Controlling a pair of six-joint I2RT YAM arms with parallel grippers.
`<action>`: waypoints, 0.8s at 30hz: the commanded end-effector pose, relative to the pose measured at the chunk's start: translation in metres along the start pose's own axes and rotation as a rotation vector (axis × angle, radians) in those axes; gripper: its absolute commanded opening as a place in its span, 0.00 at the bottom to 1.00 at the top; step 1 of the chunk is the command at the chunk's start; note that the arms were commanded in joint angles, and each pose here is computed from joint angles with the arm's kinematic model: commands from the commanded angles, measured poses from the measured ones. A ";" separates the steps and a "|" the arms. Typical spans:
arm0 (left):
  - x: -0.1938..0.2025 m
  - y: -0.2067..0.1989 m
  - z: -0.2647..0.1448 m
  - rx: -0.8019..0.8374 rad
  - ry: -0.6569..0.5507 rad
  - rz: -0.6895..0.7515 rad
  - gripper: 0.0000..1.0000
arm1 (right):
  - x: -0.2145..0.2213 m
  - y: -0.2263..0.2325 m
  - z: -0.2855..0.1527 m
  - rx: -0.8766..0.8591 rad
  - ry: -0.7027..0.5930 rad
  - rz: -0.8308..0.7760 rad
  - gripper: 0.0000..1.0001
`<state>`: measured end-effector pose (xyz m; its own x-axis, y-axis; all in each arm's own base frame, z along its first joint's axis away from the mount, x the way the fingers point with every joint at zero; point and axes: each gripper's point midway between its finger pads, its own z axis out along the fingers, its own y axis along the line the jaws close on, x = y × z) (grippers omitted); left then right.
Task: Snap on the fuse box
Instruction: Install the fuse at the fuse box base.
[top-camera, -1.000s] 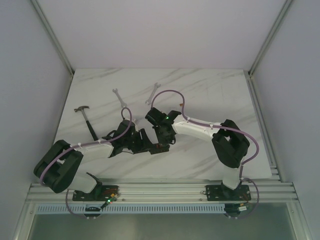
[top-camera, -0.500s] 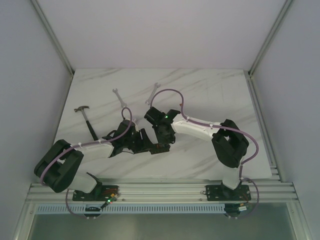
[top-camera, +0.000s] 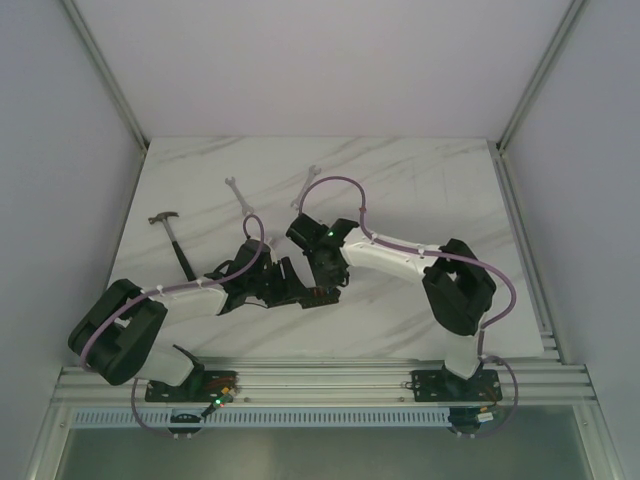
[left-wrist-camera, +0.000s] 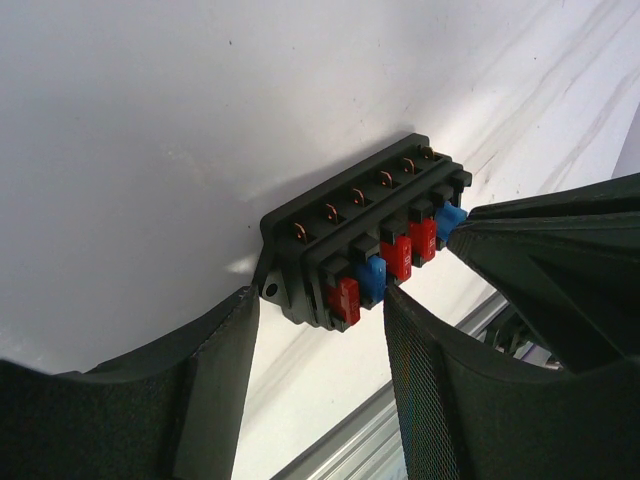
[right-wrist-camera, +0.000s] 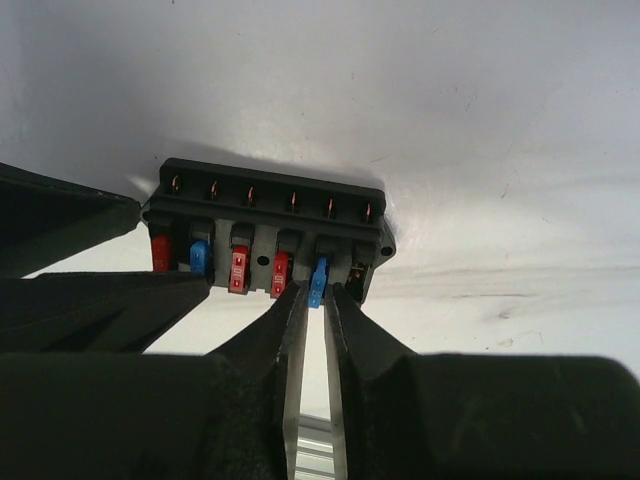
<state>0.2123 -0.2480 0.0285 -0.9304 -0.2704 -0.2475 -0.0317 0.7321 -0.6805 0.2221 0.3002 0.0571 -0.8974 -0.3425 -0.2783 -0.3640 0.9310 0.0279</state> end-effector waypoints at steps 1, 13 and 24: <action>0.014 0.024 0.002 -0.089 0.044 -0.018 0.61 | -0.004 0.000 0.003 0.035 -0.001 0.005 0.17; 0.014 0.024 0.002 -0.090 0.046 -0.020 0.61 | 0.002 -0.010 0.007 0.077 0.034 0.014 0.10; 0.015 0.026 0.002 -0.095 0.047 -0.017 0.61 | 0.011 -0.025 0.015 0.098 0.126 0.008 0.01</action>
<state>0.2122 -0.2481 0.0283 -0.9306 -0.2704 -0.2466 -0.0324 0.7321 -0.6804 0.2250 0.2970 0.0534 -0.9192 -0.3208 -0.2283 -0.3331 0.9427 0.0167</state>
